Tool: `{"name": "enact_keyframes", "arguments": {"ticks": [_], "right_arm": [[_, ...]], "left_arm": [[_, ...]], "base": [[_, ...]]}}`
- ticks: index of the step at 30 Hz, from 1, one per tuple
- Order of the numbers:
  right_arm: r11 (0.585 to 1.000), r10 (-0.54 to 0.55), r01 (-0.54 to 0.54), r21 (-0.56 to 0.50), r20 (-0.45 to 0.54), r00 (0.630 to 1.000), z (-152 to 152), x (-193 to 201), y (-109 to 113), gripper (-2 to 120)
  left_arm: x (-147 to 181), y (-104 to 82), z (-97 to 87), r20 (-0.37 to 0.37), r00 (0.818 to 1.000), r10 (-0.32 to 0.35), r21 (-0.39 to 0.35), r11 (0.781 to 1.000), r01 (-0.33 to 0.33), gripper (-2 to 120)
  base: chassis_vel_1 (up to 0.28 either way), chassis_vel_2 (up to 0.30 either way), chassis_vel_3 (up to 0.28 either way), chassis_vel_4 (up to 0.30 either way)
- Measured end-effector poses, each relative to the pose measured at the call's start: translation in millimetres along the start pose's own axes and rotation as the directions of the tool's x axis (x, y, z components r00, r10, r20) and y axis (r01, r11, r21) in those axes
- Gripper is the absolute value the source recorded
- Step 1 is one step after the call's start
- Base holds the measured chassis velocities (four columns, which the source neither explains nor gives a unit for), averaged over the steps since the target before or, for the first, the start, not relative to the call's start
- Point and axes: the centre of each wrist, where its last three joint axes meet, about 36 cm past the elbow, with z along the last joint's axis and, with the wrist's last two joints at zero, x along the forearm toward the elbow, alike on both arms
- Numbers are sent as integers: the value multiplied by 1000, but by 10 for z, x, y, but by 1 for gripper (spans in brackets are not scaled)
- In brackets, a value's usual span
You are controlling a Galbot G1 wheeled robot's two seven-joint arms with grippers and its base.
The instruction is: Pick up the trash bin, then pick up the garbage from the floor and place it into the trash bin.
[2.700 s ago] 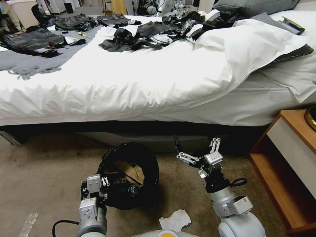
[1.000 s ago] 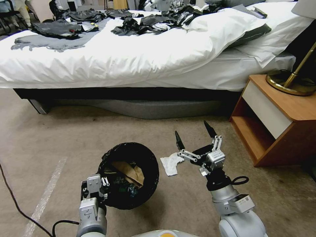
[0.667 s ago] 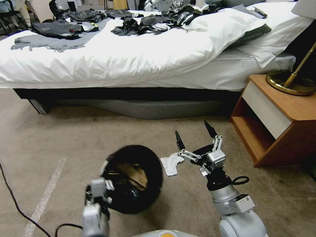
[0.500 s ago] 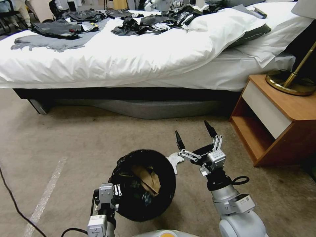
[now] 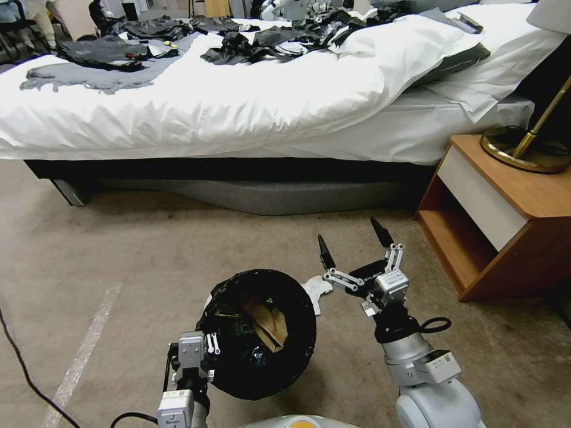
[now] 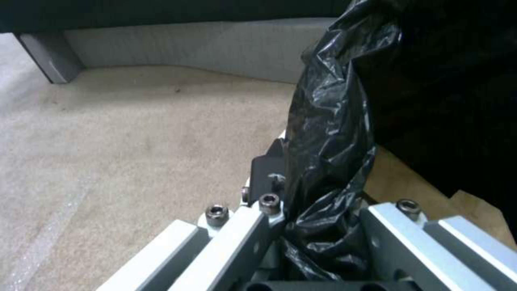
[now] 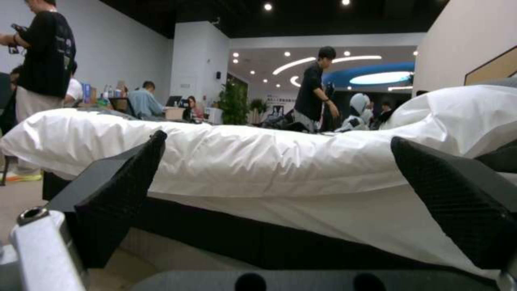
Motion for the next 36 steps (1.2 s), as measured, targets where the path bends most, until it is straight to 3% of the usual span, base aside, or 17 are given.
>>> {"name": "enact_keyframes", "arguments": {"ticks": [12,22,28,29,32,33,36], "right_arm": [[999,2,-3,-33,-42,999,49,29,6,100],[996,-2,-19,-91,-231,973,371,61,-33,100],[991,-22,-29,-129,-378,925,623,16,-126,100],[990,-44,-18,-137,-438,898,714,2,-175,100],[989,-69,-6,-149,-493,867,788,-20,-221,100],[986,-97,7,-164,-548,831,870,-57,-277,100],[984,-114,13,-175,-577,809,922,-86,-306,100]], "left_arm": [[-34,92,0,-1,999,-32,2,999,32,1],[-60,133,-20,5,999,-45,14,999,45,1],[-72,152,-29,9,999,-53,19,998,53,1],[-78,159,-32,11,998,-55,21,998,55,1],[-85,163,-37,13,998,-57,24,998,56,1],[-100,171,-44,15,998,-59,27,998,59,1],[-110,176,-50,17,998,-60,28,998,60,1]], "base": [[0,0,0,0],[0,0,0,0],[0,0,0,0],[0,0,0,0],[0,0,0,0],[0,0,0,0],[0,0,0,0]]}}
